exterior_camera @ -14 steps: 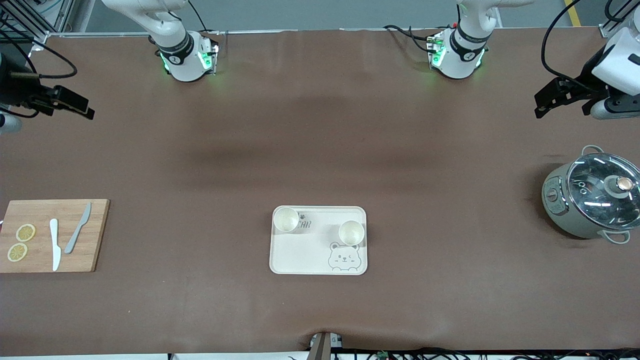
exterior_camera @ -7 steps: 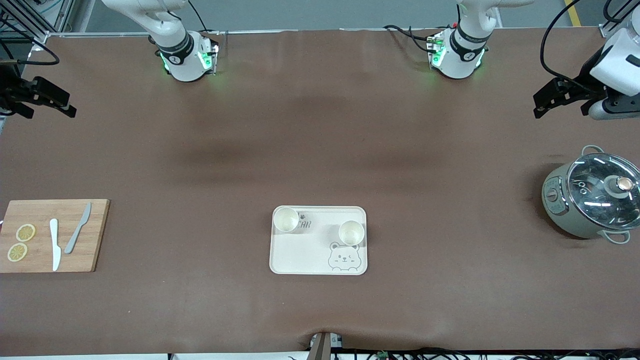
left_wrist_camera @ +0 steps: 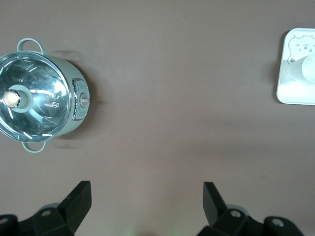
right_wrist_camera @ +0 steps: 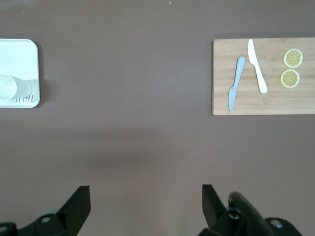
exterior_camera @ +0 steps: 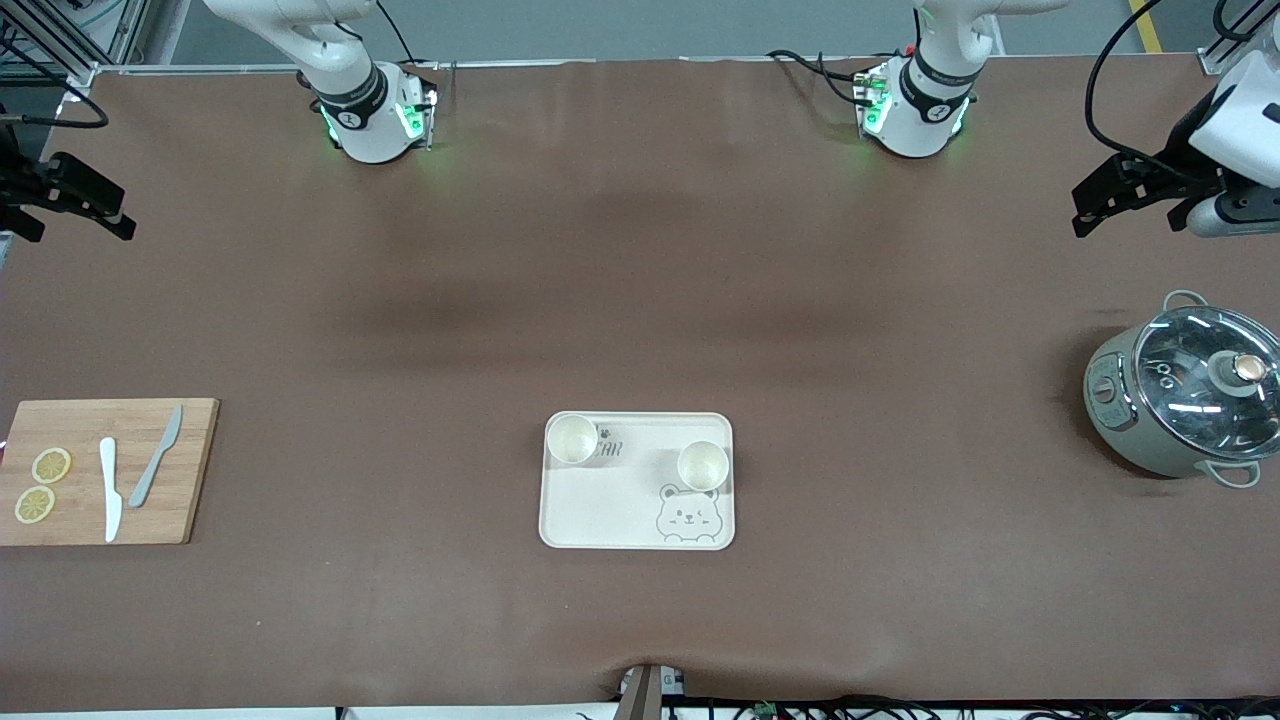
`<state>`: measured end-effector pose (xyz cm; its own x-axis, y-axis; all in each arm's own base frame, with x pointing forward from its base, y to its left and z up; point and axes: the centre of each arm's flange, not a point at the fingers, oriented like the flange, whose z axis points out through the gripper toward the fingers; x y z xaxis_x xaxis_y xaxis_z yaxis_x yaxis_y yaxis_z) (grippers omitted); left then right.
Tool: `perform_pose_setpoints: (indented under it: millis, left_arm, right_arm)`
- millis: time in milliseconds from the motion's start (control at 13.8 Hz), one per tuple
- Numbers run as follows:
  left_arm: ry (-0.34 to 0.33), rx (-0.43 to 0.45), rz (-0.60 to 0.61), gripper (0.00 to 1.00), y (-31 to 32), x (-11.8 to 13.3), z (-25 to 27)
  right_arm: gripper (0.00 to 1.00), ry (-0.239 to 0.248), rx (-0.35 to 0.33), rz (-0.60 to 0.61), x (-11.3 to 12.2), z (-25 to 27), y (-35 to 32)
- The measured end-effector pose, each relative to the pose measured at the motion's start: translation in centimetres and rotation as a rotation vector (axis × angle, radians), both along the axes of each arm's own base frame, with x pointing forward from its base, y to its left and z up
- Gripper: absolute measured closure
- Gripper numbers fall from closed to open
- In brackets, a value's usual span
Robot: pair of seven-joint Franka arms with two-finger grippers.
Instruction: Place white IKEA cup upright on tray with both arms
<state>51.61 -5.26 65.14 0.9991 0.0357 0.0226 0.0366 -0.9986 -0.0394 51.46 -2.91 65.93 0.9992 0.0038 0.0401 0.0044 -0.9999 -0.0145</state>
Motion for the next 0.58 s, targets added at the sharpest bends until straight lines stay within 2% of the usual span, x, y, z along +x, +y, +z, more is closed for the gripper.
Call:
perform_pose_setpoints:
  millis: [145,580]
  left_arm:
    - [-0.001,0.000,0.000,0.00,0.0,0.1,0.0]
    - [-0.002,-0.001,0.000,0.00,0.0,0.1,0.1]
  right_arm:
    - [0.00,-0.016,-0.003,0.000,0.6,0.9,0.0]
    - [0.00,0.017,-0.003,0.004,1.2,0.6,0.2]
